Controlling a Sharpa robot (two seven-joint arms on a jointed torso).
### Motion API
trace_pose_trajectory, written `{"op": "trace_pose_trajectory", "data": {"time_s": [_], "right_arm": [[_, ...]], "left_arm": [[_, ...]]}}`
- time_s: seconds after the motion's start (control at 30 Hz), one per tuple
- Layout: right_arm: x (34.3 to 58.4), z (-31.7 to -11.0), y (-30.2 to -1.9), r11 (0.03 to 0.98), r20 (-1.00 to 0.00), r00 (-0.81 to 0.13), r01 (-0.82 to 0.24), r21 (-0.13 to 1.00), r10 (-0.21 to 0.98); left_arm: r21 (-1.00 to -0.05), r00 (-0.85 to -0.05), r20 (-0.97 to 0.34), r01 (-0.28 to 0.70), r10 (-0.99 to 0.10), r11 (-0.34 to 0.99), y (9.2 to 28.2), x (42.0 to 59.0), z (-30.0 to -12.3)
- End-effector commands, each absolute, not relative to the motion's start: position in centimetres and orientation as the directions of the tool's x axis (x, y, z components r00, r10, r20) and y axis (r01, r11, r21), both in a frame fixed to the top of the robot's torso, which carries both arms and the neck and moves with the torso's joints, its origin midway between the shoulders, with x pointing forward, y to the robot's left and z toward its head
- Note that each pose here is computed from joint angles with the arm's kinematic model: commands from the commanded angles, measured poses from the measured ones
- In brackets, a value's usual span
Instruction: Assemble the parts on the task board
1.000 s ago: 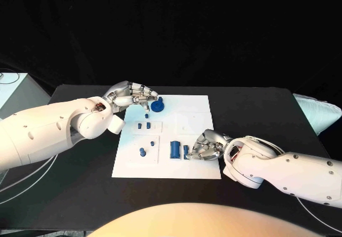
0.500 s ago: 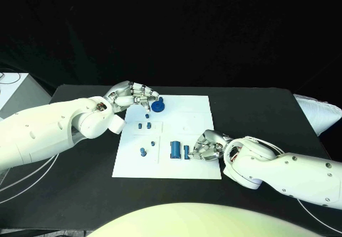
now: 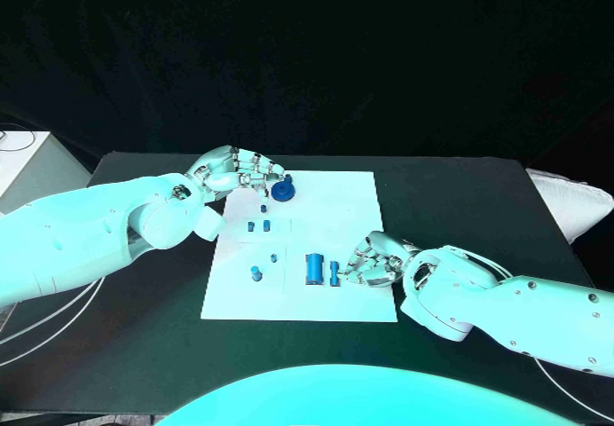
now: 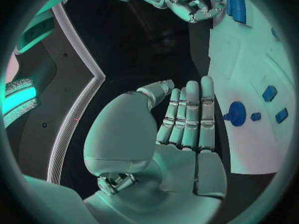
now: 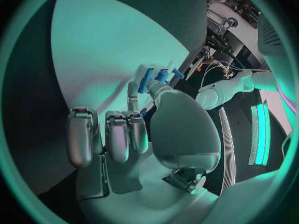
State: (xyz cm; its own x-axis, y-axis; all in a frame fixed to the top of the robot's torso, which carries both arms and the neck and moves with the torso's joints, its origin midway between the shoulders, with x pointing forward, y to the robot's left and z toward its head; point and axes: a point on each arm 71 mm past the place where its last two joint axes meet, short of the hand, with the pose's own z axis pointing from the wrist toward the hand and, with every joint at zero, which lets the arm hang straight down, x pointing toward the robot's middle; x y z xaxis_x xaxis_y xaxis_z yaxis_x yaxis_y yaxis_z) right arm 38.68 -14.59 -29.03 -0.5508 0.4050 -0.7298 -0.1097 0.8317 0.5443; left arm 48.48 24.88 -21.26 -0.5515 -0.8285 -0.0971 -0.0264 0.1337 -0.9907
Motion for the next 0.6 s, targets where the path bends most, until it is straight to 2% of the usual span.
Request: {"op": "trace_pose_trajectory", "data": {"time_s": [0.03,0.6], "right_arm": [[38.80,-28.80,-14.34,0.810,-0.725,-0.532,-0.117,0.574,0.437],[39.72,-29.64,-13.71,0.848,-0.736,-0.568,-0.121,0.516,0.367]], "left_arm": [[-0.992,-0.565,-0.092,-0.021,-0.820,0.125,24.64,48.42,-21.22],[-0.992,-0.568,-0.090,-0.022,-0.818,0.124,24.51,48.40,-21.24]]}}
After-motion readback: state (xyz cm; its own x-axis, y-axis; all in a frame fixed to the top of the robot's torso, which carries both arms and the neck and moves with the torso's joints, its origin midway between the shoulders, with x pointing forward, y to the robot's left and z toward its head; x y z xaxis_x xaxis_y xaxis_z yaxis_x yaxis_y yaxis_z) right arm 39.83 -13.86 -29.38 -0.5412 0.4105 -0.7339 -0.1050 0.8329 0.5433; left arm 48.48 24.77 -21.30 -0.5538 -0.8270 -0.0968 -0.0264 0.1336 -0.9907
